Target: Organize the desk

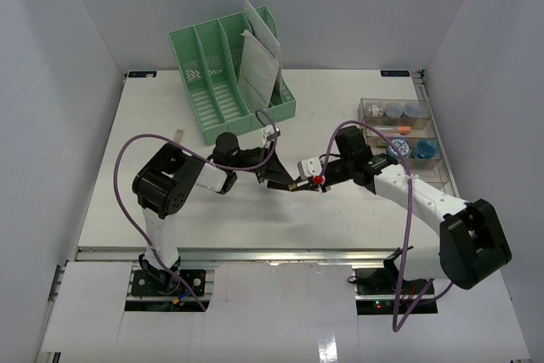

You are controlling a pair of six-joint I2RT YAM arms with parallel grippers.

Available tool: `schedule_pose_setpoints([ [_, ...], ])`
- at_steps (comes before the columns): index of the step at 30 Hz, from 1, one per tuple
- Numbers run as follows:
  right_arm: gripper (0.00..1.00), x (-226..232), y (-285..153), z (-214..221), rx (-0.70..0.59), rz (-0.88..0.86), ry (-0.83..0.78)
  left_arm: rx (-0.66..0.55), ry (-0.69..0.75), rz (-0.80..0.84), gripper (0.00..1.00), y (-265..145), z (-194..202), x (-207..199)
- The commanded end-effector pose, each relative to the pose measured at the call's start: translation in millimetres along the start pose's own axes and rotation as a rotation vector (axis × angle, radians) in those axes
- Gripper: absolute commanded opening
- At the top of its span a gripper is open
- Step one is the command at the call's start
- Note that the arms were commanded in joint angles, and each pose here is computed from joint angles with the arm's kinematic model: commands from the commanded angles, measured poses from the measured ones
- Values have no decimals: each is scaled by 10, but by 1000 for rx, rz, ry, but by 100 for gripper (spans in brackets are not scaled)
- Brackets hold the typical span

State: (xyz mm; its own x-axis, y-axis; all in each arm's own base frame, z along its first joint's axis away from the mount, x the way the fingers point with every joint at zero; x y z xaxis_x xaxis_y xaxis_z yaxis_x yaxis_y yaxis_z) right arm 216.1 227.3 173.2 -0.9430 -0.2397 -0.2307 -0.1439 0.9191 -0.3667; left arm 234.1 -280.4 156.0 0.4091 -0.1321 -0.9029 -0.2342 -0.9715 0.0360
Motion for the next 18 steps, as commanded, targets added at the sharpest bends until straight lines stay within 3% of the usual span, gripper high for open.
schedule_pose_setpoints([
  [1,8,22,-73,-15,48,50,-32,-22,158,-14,98,-62,-234,-156],
  [5,8,149,-198,97,97,100,-3,-36,164,-205,98,-129,-413,-133],
  [8,8,131,-503,155,130,223,32,-67,318,-529,98,-277,-575,21],
  [9,8,110,-655,225,144,273,62,-59,310,-607,98,-348,-561,-31],
  [18,8,95,-1992,801,371,626,300,-250,351,-1226,98,-1610,-641,-51],
])
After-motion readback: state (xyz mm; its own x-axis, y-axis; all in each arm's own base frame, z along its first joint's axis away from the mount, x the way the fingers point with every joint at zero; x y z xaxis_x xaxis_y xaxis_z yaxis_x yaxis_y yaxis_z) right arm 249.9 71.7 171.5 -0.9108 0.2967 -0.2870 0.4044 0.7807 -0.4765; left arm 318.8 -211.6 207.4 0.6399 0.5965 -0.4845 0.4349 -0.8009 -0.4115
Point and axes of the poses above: each gripper's point midway between its finger pads, its own y axis out along the fingers, its own x axis along the line the jaws close on, z = x × y, the point moved 6 cm from there along -y, back along the fingers, and after that the axes turned 8 degrees about y, right-handed, at the moved point
